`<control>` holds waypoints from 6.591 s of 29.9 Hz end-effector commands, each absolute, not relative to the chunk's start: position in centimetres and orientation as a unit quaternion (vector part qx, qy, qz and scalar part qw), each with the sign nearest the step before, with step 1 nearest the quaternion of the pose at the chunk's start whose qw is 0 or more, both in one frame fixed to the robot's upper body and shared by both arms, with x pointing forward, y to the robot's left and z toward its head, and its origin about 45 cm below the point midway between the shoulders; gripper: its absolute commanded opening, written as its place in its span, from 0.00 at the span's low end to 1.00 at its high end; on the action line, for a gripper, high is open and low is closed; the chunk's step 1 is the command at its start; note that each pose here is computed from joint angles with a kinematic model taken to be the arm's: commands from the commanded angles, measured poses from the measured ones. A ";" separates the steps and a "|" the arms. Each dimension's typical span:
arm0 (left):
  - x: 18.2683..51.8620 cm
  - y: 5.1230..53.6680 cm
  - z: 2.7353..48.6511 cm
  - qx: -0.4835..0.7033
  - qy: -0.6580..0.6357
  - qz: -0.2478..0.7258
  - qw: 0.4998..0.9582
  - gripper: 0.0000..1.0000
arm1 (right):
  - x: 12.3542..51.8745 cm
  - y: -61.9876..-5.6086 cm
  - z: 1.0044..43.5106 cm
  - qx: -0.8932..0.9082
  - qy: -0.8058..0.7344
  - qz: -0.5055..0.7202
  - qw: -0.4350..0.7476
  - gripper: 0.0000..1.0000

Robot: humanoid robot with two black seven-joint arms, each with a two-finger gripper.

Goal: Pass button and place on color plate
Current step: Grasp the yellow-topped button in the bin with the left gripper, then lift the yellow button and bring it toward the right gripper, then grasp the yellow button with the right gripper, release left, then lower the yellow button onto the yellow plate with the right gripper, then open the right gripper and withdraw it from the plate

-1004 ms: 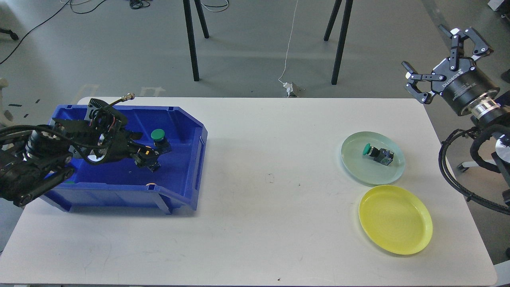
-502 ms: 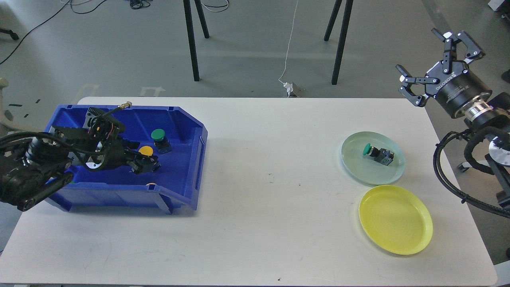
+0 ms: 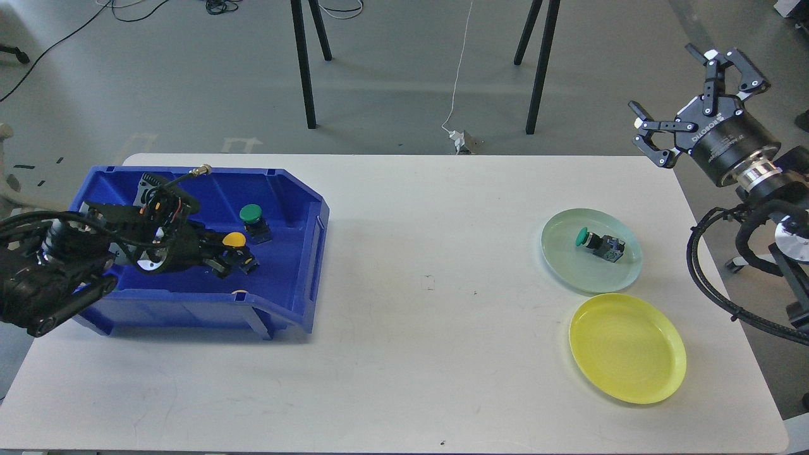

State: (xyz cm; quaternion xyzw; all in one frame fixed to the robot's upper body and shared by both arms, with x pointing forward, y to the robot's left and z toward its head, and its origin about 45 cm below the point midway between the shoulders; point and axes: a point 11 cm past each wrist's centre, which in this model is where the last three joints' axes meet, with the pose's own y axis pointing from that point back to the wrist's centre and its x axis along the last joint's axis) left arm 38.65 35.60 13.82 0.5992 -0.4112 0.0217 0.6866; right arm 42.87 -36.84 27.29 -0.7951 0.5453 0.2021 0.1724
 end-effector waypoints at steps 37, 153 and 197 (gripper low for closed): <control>41.9 15.0 30.9 0.192 -0.543 0.265 0.773 0.26 | 39.5 -23.4 28.4 -0.864 0.427 0.221 0.148 0.92; 50.9 29.4 32.5 -0.195 0.115 0.571 0.789 0.99 | 21.0 -39.7 8.1 -0.741 0.538 0.339 -0.217 0.65; 51.2 29.5 33.2 -0.268 0.166 0.570 0.759 1.00 | 49.6 -32.4 34.2 -0.751 0.534 0.191 0.339 0.99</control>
